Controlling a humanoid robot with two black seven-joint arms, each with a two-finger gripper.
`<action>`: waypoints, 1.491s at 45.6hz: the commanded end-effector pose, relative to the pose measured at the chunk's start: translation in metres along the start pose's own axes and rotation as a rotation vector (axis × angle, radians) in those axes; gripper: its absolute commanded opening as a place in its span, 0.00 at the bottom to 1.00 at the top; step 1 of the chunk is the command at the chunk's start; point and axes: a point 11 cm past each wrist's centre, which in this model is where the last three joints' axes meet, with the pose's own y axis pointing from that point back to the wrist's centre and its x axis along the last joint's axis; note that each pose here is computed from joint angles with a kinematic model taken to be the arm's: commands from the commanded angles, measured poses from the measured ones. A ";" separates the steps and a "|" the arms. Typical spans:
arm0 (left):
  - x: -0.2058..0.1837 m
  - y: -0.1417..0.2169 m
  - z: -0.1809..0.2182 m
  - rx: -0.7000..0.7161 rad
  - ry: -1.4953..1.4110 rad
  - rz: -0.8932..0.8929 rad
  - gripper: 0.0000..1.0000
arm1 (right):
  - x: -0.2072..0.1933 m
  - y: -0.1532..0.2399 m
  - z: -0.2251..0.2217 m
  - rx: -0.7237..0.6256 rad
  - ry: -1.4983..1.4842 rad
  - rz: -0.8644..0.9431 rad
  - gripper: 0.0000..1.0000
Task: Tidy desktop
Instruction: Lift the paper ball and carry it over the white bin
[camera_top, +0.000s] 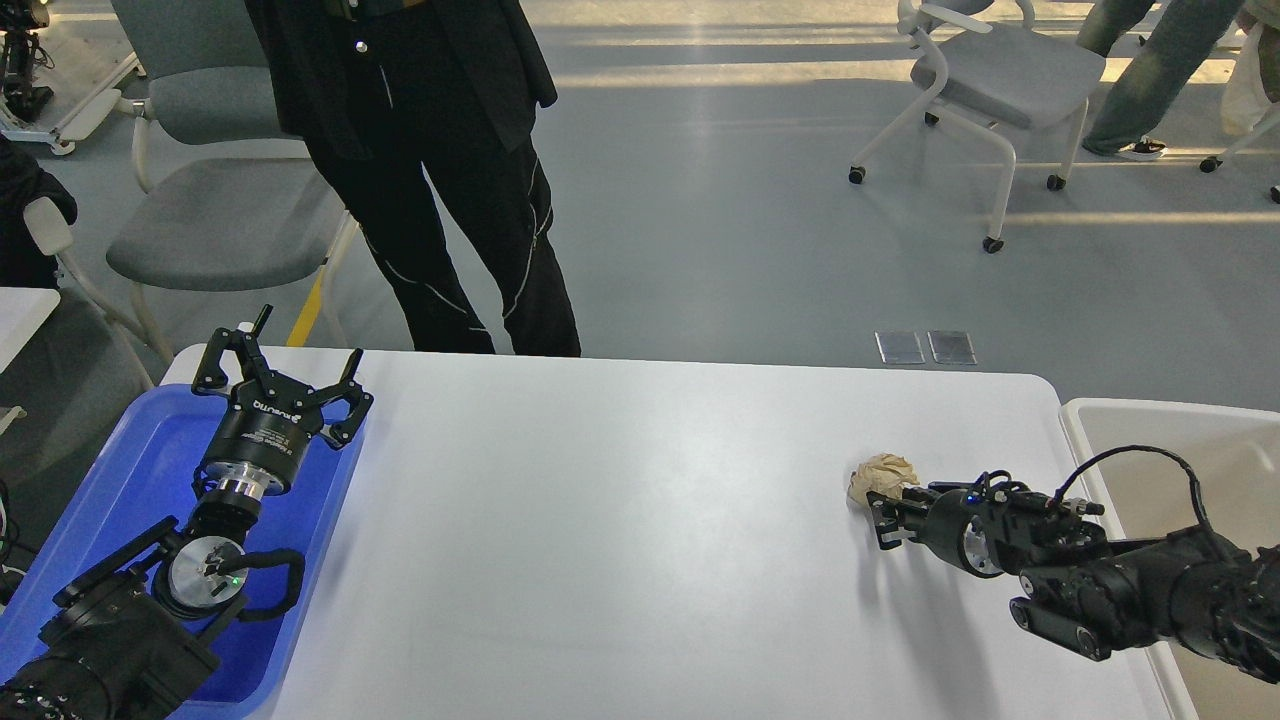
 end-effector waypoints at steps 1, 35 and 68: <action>0.000 0.000 0.000 0.000 -0.001 0.000 1.00 | 0.017 0.008 -0.007 0.059 -0.072 0.017 0.00; 0.000 0.000 0.000 0.000 -0.001 0.000 1.00 | 0.179 0.136 0.009 0.144 -0.048 0.088 0.00; 0.000 0.000 0.000 0.000 -0.001 0.000 1.00 | 0.202 0.188 0.055 0.042 -0.102 0.139 0.00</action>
